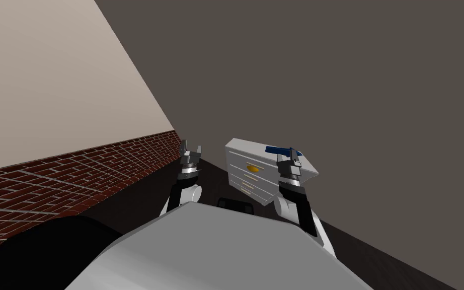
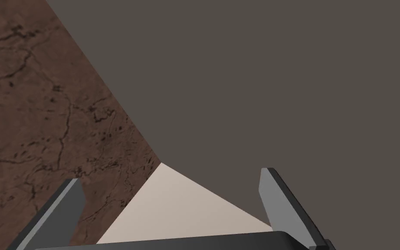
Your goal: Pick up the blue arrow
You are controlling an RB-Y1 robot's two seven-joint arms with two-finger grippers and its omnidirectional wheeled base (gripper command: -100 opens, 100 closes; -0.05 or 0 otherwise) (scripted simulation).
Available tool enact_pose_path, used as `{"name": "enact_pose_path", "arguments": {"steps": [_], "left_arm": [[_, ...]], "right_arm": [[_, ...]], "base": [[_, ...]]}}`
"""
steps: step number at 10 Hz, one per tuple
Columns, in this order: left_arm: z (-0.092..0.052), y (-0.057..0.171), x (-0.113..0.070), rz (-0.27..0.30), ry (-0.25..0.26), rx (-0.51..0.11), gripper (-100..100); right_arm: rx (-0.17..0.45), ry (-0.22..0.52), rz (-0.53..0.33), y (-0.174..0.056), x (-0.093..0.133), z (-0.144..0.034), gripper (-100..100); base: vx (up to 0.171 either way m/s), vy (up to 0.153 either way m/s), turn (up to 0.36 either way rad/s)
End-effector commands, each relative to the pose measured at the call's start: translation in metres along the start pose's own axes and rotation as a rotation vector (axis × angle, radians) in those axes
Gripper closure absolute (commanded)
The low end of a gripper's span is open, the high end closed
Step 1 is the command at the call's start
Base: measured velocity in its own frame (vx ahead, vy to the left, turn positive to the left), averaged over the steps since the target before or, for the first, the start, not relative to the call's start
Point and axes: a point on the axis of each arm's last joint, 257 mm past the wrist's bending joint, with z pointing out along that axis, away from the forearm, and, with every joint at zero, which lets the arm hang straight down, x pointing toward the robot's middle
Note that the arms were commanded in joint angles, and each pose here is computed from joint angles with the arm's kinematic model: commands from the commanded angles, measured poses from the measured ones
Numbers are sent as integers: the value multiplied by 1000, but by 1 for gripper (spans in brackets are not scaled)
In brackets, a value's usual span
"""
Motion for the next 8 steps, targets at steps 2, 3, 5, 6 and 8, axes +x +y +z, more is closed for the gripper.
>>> {"name": "enact_pose_path", "arguments": {"steps": [2,3,5,6,8], "left_arm": [[0,0,0,0,0,0,0],[0,0,0,0,0,0,0],[0,0,0,0,0,0,0],[0,0,0,0,0,0,0],[0,0,0,0,0,0,0]], "right_arm": [[18,57,-44,-7,-2,-3,-100],[18,65,-50,-7,-1,-3,-100],[37,113,-90,-15,-6,-7,-100],[38,127,-99,-15,-5,-7,-100],[50,164,-129,-19,-7,-8,-100]], "base": [[25,-5,-27],[24,-13,-2],[23,-13,-27],[19,-9,-15],[12,-3,-28]]}}
